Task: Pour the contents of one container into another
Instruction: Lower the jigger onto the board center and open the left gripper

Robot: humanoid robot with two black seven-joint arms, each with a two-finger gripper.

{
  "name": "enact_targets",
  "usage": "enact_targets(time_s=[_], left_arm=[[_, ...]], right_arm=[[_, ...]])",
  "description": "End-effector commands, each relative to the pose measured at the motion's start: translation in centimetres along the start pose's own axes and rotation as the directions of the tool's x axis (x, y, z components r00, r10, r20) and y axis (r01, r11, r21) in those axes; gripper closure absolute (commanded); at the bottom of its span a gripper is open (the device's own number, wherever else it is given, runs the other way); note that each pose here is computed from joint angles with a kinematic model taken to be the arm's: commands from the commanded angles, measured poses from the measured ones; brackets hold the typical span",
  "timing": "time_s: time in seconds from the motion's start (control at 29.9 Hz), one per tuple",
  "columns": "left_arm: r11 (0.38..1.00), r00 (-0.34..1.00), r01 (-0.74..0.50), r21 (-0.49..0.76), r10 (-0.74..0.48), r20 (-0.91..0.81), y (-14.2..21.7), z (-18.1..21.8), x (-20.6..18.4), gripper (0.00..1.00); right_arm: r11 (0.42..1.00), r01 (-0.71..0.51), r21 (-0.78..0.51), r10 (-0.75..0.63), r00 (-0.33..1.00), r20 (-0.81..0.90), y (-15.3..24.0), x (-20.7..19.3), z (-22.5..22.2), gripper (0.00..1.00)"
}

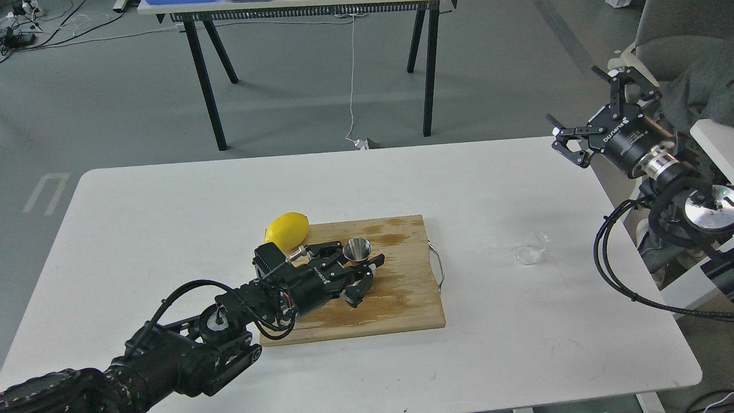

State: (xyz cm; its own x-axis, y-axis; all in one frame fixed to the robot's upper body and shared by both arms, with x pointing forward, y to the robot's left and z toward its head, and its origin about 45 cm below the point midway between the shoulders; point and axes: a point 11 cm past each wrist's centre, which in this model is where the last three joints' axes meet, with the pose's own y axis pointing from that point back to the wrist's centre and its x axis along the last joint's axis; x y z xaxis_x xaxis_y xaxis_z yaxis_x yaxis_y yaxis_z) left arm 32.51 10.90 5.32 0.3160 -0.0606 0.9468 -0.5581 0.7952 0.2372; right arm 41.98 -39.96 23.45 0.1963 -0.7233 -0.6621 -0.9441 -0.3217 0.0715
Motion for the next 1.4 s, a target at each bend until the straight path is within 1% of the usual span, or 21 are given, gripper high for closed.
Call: enact_targets(time_s=[0.0, 0.07, 0.1, 0.13, 0.17, 0.2, 0.27, 0.33, 1.37], left_arm=[[1.0, 1.0, 0.0, 0.0, 0.0, -0.001, 0.0, 0.0, 0.0, 0.54], [1.0, 1.0, 0.002, -0.002, -0.002, 0.001, 0.0, 0.0, -0.1, 0.46], [1.0, 1.0, 0.001, -0.001, -0.001, 0.0, 0.0, 0.0, -0.1, 0.41], [1.0, 1.0, 0.002, -0.002, -0.002, 0.001, 0.0, 0.0, -0.1, 0.32], [1.0, 1.0, 0.003, -0.002, -0.003, 0.0, 0.0, 0.1, -0.1, 0.19], [1.0, 1.0, 0.003, -0.001, -0.003, -0.001, 0.0, 0.1, -0.2, 0.11], [1.0, 1.0, 0.004, -0.002, -0.004, 0.0, 0.0, 0.1, -0.2, 0.09], [1.0, 1.0, 0.006, -0.001, -0.006, -0.001, 0.1, 0.1, -0.3, 0.04], [0.999, 0.998, 0.039, 0.007, -0.038, -0.052, 1.3, 1.1, -2.9, 0.03]], right_arm=[[1.0, 0.0, 0.002, 0.0, 1.0, 0.0, 0.0, 0.0, -0.1, 0.01], [1.0, -0.001, 0.004, 0.001, 1.0, 0.001, 0.0, 0.0, -0.1, 0.01], [1.0, -0.001, 0.005, 0.001, 1.0, 0.001, 0.0, 0.0, -0.2, 0.01], [1.0, 0.0, 0.007, 0.0, 1.0, 0.001, 0.0, 0.0, -0.2, 0.01], [1.0, 0.0, 0.007, 0.0, 1.0, 0.001, 0.0, 0.0, -0.2, 0.01], [1.0, 0.0, 0.008, 0.0, 1.0, 0.002, 0.0, 0.0, -0.2, 0.01], [1.0, 0.0, 0.01, 0.0, 1.0, 0.002, 0.0, 0.0, -0.3, 0.01], [1.0, -0.001, 0.01, 0.001, 1.0, 0.003, 0.0, 0.0, -0.3, 0.01], [1.0, -0.002, 0.022, 0.002, 1.0, 0.006, 0.1, 0.1, -0.5, 0.01]])
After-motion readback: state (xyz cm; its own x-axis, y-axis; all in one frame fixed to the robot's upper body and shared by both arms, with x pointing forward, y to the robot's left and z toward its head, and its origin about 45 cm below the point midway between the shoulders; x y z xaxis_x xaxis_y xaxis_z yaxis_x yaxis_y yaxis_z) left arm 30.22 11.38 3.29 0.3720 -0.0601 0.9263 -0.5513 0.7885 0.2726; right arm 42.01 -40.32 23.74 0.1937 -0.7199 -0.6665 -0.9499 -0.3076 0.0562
